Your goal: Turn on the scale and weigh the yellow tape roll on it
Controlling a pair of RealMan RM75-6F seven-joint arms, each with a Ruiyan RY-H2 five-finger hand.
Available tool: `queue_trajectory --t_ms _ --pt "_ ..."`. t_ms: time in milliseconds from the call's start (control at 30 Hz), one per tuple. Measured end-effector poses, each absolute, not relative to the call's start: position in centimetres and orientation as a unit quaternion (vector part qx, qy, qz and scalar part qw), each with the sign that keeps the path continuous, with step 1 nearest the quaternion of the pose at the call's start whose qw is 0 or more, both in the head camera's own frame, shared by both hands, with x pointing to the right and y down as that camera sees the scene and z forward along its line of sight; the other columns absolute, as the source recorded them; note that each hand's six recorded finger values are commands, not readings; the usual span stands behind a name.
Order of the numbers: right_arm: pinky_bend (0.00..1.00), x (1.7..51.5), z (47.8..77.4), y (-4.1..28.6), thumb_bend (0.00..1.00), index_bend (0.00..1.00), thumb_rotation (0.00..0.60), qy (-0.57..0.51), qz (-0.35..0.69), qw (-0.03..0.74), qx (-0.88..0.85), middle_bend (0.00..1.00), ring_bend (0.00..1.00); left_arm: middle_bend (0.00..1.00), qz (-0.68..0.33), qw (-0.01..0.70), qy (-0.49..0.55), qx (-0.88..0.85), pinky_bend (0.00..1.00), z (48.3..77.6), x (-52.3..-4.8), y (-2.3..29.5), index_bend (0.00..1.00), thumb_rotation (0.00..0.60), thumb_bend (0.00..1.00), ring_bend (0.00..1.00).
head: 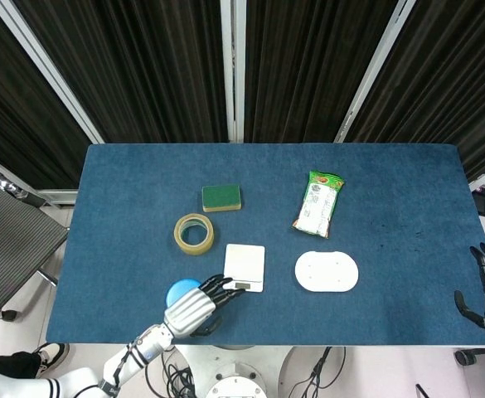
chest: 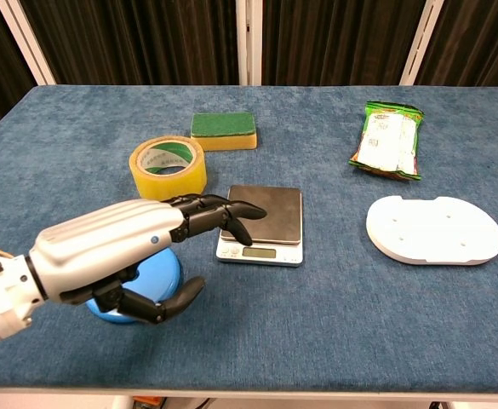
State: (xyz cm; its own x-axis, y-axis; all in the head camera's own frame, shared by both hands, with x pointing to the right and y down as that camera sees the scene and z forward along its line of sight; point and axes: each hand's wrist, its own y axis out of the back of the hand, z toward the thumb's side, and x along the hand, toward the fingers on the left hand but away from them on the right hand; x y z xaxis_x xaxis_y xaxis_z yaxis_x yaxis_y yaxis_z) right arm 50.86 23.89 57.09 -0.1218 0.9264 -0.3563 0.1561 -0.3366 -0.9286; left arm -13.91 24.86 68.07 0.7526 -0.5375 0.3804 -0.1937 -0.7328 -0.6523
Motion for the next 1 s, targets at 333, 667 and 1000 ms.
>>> queue_trajectory --t_ms 333,667,1000 --pt "0.0 51.1 56.9 23.7 0.31 0.0 0.6 -0.475 0.583 0.331 -0.57 0.0 0.0 0.18 -0.308 0.296 0.206 -0.88 0.0 69.9 -14.4 24.3 0.04 0.6 0.58 0.0" --pt "0.0 51.4 57.0 23.8 0.31 0.0 0.6 -0.476 0.584 0.329 -0.569 0.0 0.0 0.19 -0.319 0.298 0.208 -0.875 0.0 71.2 -14.6 24.3 0.04 0.6 0.58 0.0" --pt "0.0 51.5 57.0 23.8 0.31 0.0 0.6 -0.477 0.586 0.327 -0.568 0.0 0.0 0.2 -0.327 0.302 0.213 -0.87 0.0 72.2 -15.2 24.1 0.04 0.6 0.58 0.0"
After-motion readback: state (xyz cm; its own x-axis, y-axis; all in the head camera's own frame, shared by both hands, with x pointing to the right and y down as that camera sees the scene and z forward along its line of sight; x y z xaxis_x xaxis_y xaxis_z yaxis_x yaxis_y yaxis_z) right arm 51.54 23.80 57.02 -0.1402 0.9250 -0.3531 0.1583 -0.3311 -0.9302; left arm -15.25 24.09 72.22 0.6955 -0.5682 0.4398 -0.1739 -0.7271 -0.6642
